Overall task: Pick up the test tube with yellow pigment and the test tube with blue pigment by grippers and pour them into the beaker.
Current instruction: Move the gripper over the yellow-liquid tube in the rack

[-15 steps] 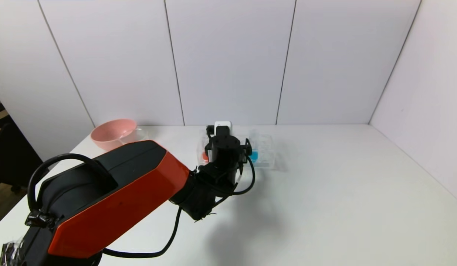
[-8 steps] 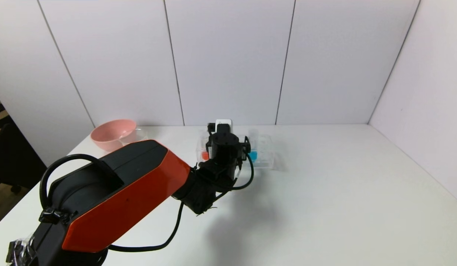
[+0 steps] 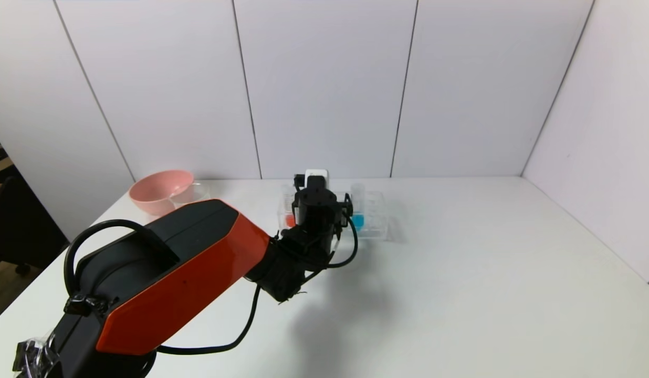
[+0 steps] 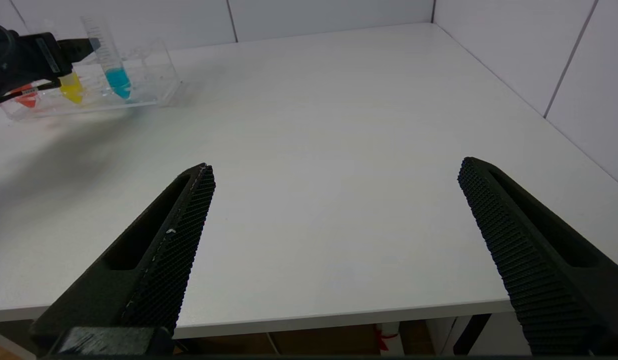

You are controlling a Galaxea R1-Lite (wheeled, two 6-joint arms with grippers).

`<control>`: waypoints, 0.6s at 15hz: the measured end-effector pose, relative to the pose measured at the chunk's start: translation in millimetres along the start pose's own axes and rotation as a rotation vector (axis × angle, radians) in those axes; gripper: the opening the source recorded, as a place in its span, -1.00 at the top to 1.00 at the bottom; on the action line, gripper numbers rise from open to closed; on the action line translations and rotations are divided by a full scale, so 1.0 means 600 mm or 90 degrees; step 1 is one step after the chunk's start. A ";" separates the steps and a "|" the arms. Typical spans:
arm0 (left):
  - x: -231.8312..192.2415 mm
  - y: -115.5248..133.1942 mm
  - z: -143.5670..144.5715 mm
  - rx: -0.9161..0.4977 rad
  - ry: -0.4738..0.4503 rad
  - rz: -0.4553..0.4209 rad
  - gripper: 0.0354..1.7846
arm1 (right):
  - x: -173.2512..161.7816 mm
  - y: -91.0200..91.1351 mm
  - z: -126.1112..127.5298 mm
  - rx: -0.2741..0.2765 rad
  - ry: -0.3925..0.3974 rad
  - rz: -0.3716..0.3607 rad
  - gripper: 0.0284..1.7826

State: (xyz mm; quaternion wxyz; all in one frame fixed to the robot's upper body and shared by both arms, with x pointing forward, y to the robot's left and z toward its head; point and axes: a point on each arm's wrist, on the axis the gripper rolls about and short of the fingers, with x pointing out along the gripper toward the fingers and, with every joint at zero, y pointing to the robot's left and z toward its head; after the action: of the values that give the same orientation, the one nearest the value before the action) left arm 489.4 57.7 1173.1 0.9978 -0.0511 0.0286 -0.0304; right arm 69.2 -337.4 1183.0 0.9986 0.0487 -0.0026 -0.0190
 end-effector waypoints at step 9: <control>0.005 0.007 -0.003 -0.001 0.003 0.008 0.42 | 0.000 0.000 0.000 0.000 0.000 0.000 -0.99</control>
State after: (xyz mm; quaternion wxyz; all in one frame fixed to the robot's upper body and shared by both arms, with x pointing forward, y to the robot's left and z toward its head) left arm 492.6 61.7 1170.5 0.9979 -0.0516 0.0310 -0.0243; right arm 69.2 -337.3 1182.9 0.9986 0.0487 -0.0023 -0.0188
